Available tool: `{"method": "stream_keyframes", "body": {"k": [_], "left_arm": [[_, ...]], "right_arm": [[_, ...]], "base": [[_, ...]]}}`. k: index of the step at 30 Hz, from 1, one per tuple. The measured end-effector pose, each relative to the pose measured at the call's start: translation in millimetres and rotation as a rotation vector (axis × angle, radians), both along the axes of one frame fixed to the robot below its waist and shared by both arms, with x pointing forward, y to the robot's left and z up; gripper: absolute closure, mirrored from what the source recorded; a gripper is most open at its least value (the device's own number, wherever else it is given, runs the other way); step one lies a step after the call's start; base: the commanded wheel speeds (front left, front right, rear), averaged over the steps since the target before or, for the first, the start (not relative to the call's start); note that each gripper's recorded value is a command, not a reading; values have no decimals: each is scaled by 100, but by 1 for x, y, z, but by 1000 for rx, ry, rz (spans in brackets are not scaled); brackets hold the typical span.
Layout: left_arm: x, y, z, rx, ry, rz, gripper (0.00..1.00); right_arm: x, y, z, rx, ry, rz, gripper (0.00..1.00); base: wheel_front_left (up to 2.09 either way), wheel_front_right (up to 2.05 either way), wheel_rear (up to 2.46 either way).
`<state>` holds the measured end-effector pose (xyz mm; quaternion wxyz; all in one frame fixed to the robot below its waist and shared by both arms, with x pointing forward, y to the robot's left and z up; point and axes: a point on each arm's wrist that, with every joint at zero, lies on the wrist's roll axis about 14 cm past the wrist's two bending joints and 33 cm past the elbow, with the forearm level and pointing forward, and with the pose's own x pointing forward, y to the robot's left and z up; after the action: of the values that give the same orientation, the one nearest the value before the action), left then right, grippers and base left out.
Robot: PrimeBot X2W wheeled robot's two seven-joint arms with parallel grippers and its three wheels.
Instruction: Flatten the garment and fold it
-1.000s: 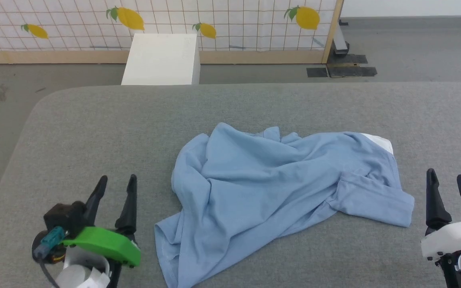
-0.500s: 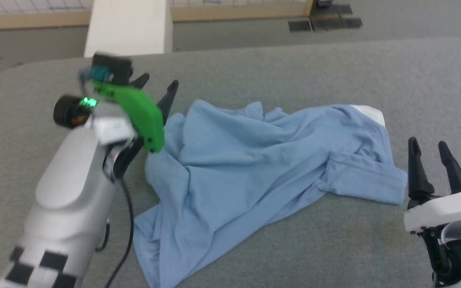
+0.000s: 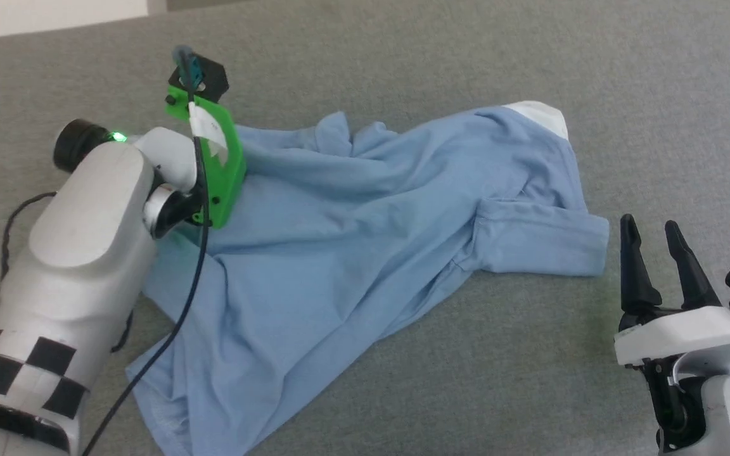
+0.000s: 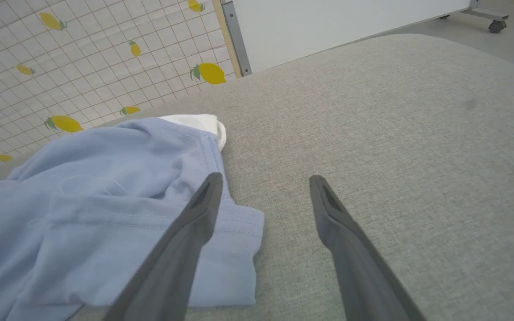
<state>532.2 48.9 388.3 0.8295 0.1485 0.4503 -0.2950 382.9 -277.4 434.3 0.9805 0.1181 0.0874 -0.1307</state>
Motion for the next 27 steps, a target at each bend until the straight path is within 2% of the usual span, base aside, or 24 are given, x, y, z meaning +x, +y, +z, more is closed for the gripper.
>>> {"method": "stream_keyframes", "body": {"k": [5,6,7,8,13,17,23,27], "left_arm": [[2,-5,-16,41,59,-41,0],[0,-7,-17,28,74,-43,51],[-1,-8,-16,14,79,-42,84],[-1,-8,-15,1,80,-39,100],[-6,-24,1,-170,69,0,100],[1,-24,33,-321,-9,80,100],[20,9,113,-496,-236,207,100],[9,50,144,-533,-345,307,100]], "right_arm": [[-3,-5,-13,-1,34,-18,0],[-2,-4,-15,0,38,-16,0],[-1,-3,-16,1,41,-12,0],[1,-2,-17,1,42,-7,0],[9,6,-19,-2,44,22,0],[14,14,-13,-1,35,51,0],[20,26,2,-1,12,93,0],[20,40,7,10,11,133,0]], "base": [[0,0,0],[0,0,0],[0,0,0],[0,0,0],[0,0,0],[0,0,0],[0,0,0],[0,0,0]]}}
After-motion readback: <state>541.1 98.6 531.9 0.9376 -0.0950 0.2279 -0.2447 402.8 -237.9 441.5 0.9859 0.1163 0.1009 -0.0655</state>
